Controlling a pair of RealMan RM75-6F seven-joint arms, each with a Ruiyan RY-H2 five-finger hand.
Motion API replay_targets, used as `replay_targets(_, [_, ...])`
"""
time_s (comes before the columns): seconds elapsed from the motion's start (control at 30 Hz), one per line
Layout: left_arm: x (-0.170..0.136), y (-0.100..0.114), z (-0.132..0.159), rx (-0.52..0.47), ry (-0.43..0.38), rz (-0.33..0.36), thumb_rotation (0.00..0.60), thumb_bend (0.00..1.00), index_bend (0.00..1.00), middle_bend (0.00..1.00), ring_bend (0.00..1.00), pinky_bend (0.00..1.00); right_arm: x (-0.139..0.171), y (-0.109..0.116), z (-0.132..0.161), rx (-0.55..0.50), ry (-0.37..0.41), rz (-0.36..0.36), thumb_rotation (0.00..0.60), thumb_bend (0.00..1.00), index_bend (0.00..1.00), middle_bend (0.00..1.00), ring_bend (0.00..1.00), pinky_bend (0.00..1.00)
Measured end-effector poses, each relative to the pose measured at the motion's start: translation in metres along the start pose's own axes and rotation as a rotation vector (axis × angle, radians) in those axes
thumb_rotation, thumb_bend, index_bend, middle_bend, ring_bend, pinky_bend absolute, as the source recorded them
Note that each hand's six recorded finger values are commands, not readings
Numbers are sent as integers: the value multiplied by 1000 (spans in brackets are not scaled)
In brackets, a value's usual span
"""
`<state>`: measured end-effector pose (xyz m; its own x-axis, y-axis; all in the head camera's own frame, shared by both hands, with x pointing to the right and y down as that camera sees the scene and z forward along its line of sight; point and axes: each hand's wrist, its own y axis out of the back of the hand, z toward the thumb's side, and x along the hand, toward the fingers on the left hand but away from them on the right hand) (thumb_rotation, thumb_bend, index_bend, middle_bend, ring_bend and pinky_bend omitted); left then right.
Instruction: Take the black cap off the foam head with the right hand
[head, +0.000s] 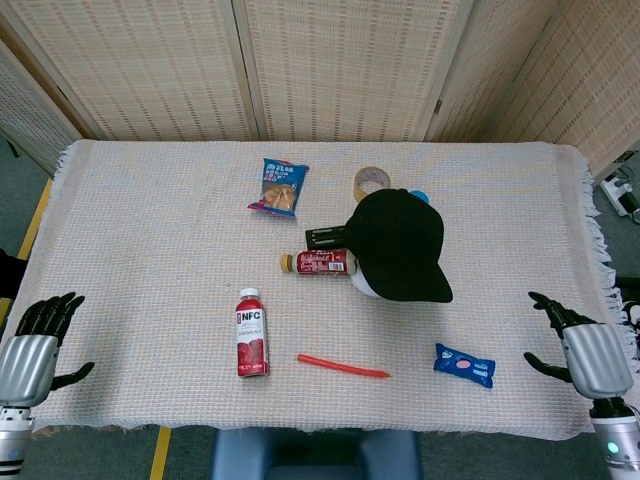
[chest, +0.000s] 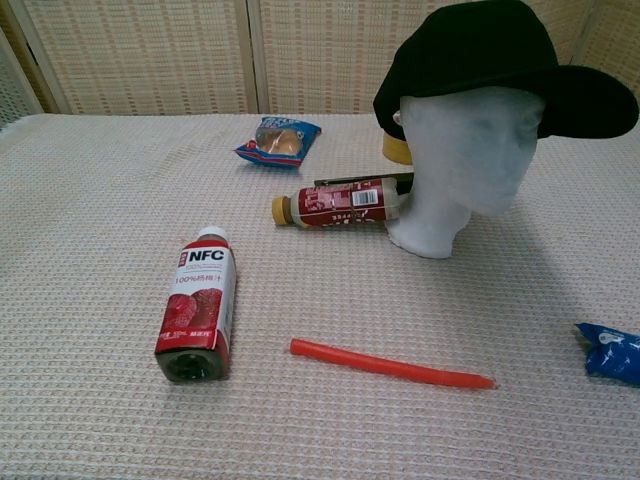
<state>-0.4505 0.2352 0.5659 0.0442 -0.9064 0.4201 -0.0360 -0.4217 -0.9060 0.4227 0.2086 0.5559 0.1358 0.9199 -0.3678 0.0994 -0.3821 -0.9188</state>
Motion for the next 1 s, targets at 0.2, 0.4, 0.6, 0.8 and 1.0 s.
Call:
replay_targets(0.2, [1, 2, 3, -5, -13, 5, 600, 13, 154, 142, 125, 149, -22, 12, 21, -25, 86, -69, 600, 47, 227, 358, 708, 808])
replay_targets(0.4, [1, 4, 4, -12, -17, 11, 600, 13, 160, 143, 126, 149, -47, 18, 56, -72, 176, -101, 600, 47, 248, 366, 757, 828])
replay_targets(0.6, [-1, 4, 2, -21, -9, -6, 600, 12, 165, 143, 126, 150, -67, 17, 93, -118, 243, -122, 600, 51, 283, 382, 776, 838])
replay_targets(0.8, [-2, 4, -5, -19, 12, -22, 600, 12, 171, 143, 127, 152, -85, 6, 116, -163, 264, -122, 600, 58, 289, 395, 781, 854])
replay_targets(1.0, [-3, 6, -7, -24, 19, -32, 600, 13, 170, 143, 127, 152, -98, -6, 129, -186, 277, -136, 600, 90, 327, 427, 784, 860])
